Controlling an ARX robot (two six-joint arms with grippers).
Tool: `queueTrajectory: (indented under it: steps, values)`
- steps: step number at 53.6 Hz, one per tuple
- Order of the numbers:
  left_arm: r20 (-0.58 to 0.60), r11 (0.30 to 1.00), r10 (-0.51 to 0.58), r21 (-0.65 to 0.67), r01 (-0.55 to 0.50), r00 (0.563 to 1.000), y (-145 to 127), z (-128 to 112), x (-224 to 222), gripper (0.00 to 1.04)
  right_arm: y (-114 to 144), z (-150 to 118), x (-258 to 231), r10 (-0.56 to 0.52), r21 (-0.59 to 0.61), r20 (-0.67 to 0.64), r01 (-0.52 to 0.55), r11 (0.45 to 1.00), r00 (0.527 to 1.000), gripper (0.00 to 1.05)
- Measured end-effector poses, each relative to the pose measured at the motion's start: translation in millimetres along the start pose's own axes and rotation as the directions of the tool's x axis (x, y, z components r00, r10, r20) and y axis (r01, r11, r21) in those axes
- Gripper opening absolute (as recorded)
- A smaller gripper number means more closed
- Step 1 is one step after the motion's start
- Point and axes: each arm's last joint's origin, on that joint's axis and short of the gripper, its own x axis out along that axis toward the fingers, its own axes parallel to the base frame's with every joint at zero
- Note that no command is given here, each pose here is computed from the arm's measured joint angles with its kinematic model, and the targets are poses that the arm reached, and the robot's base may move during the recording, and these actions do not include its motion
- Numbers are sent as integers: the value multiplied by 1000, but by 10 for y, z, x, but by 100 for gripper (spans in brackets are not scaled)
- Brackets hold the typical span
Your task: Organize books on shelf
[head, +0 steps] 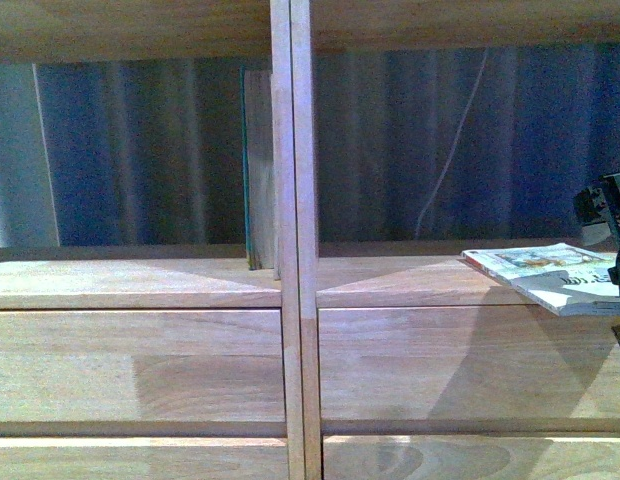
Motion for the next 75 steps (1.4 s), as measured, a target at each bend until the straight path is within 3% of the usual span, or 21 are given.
queueTrajectory:
  steps: [18, 23, 52, 66, 75]
  values:
    - [0, 1000, 0, 0, 0, 1000, 0, 0, 0, 97, -77, 36, -86, -1, 6, 3, 1, 1000, 1000, 17]
    - [0, 1000, 0, 0, 0, 1000, 0, 0, 0, 97, -50, 56, -139, 11, 8, 4, -11, 1000, 1000, 8]
    - [0, 1000, 0, 0, 0, 1000, 0, 0, 0, 97, 5, 271, -489, 84, -41, 16, -84, 996, 996, 7]
    - [0, 1000, 0, 0, 0, 1000, 0, 0, 0, 97, 183, 507, -850, 241, -117, -8, -240, 964, 971, 7]
    - [0, 1000, 0, 0, 0, 1000, 0, 0, 0, 97, 307, 746, -1361, 387, -222, -47, -387, 895, 921, 7]
